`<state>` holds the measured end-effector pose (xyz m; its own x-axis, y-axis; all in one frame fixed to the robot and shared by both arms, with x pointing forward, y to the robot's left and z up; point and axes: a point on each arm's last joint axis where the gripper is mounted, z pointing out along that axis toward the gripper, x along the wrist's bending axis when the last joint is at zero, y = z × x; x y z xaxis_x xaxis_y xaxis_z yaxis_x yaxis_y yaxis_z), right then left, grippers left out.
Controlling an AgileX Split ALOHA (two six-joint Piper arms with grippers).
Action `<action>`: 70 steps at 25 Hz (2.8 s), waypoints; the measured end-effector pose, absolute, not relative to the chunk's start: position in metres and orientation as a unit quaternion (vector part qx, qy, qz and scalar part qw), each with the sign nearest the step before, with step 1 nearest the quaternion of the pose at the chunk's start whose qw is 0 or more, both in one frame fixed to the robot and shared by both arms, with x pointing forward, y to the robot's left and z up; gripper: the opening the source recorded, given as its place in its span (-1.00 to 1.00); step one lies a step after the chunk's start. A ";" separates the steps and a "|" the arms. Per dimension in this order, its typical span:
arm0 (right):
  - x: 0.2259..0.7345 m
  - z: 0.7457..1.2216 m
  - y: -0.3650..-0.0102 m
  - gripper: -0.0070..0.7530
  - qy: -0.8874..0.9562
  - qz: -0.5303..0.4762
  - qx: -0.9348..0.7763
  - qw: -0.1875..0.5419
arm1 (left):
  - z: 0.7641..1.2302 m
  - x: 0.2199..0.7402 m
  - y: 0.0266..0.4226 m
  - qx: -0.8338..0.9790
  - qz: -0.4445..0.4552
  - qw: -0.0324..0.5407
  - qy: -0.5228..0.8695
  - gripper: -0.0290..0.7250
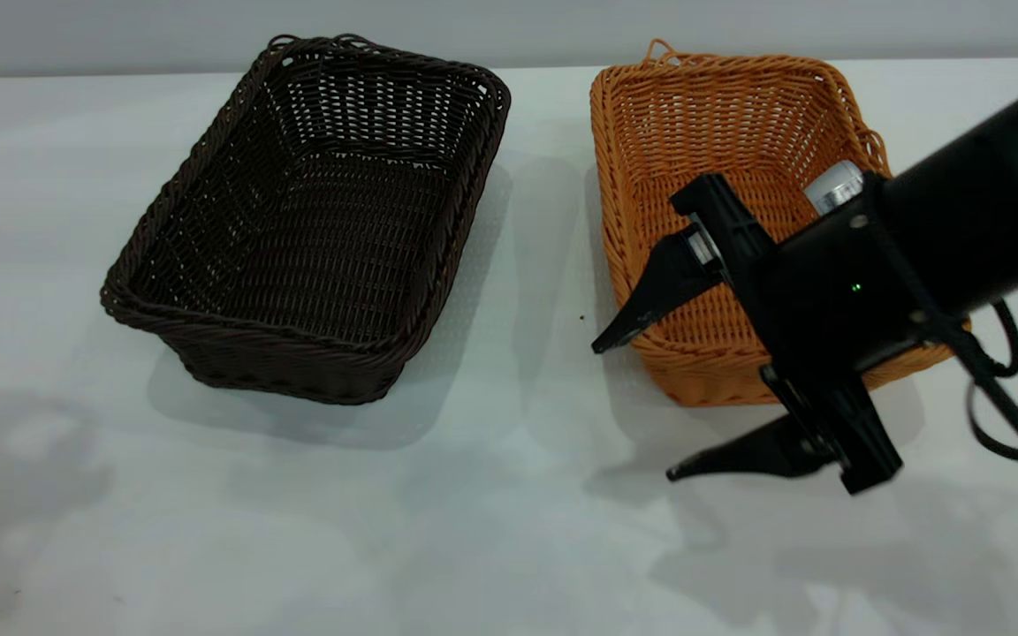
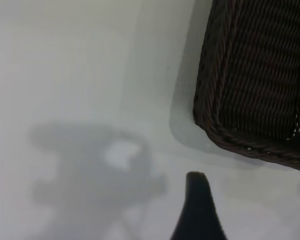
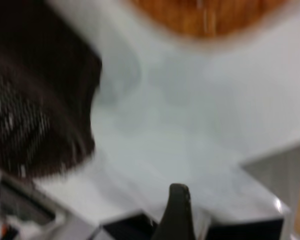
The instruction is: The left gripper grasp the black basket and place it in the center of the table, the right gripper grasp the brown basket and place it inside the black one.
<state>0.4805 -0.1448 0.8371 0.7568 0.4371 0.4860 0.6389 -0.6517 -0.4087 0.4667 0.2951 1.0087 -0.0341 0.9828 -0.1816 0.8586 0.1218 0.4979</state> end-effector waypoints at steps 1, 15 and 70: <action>0.486 0.834 -0.144 0.54 -0.291 -0.174 -0.898 0.280 | 1.009 0.467 0.295 0.650 0.127 0.245 0.708 0.39; 0.513 0.820 -0.169 0.53 -0.138 -0.164 -0.971 0.111 | 1.017 0.475 0.295 0.665 0.144 0.253 0.688 0.39; 0.513 0.811 -0.180 -0.45 -0.084 -0.151 -0.983 0.061 | 0.812 0.664 0.230 0.773 0.029 0.105 0.624 -0.58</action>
